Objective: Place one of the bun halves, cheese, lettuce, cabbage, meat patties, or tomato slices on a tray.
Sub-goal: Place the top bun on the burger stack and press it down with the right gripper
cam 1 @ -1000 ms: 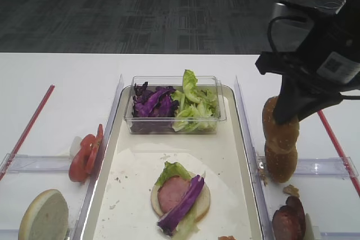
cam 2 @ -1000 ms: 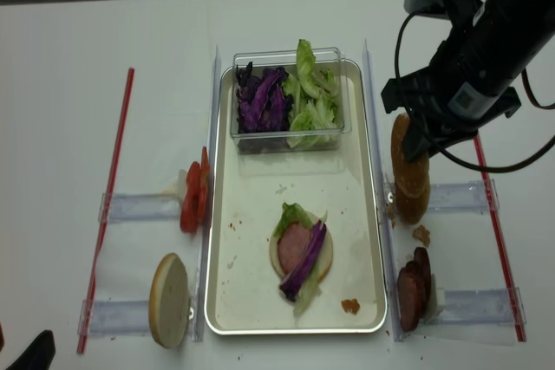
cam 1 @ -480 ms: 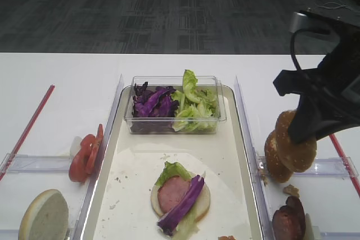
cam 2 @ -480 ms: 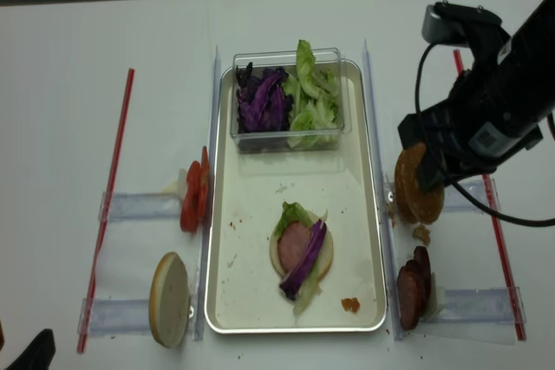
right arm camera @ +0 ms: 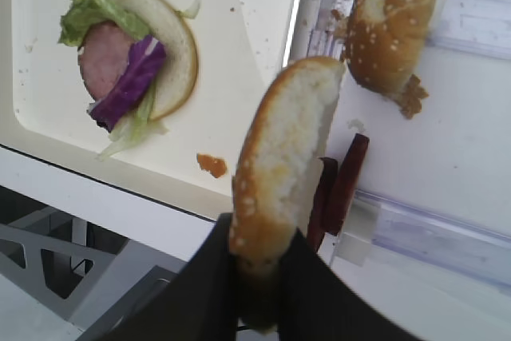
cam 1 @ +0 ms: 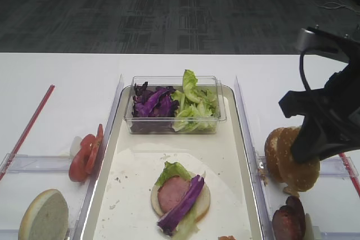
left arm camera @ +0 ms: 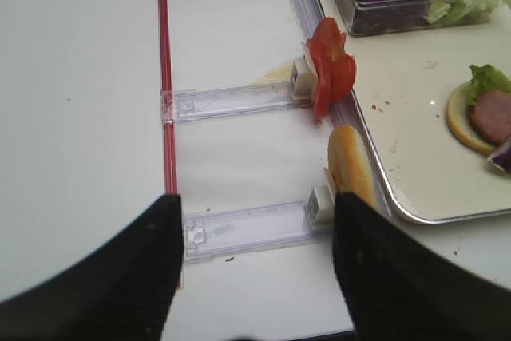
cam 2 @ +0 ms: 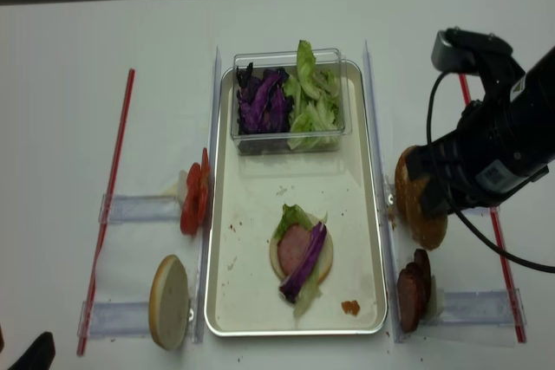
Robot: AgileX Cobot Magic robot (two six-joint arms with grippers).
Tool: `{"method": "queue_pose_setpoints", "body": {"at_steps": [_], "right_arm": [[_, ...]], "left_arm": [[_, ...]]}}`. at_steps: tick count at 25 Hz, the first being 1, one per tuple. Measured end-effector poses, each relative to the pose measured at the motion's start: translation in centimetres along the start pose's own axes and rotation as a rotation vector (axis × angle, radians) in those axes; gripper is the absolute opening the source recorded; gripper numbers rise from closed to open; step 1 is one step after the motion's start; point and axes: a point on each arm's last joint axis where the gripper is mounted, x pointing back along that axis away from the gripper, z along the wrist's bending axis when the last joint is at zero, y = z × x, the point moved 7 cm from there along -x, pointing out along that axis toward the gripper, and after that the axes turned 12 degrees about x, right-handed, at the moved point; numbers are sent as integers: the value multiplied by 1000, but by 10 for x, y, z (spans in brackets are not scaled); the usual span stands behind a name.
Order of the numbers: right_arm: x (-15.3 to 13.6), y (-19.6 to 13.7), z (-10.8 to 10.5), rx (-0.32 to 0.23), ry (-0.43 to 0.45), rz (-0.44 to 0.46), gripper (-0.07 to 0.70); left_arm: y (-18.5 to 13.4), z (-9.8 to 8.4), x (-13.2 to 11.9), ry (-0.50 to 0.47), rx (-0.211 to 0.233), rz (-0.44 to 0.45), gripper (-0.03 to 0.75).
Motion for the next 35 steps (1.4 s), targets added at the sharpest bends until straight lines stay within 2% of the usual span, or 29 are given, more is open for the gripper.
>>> {"method": "queue_pose_setpoints", "body": {"at_steps": [14, 18, 32, 35], "right_arm": [[-1, 5, 2, -16, 16, -34, 128], [-1, 6, 4, -6, 26, -45, 128], [-16, 24, 25, 39, 221, -80, 127], [-21, 29, 29, 32, 271, -88, 127]], "left_arm": [[0, 0, 0, 0, 0, 0, 396], [0, 0, 0, 0, 0, 0, 396], [0, 0, 0, 0, 0, 0, 396], [0, 0, 0, 0, 0, 0, 396]]}}
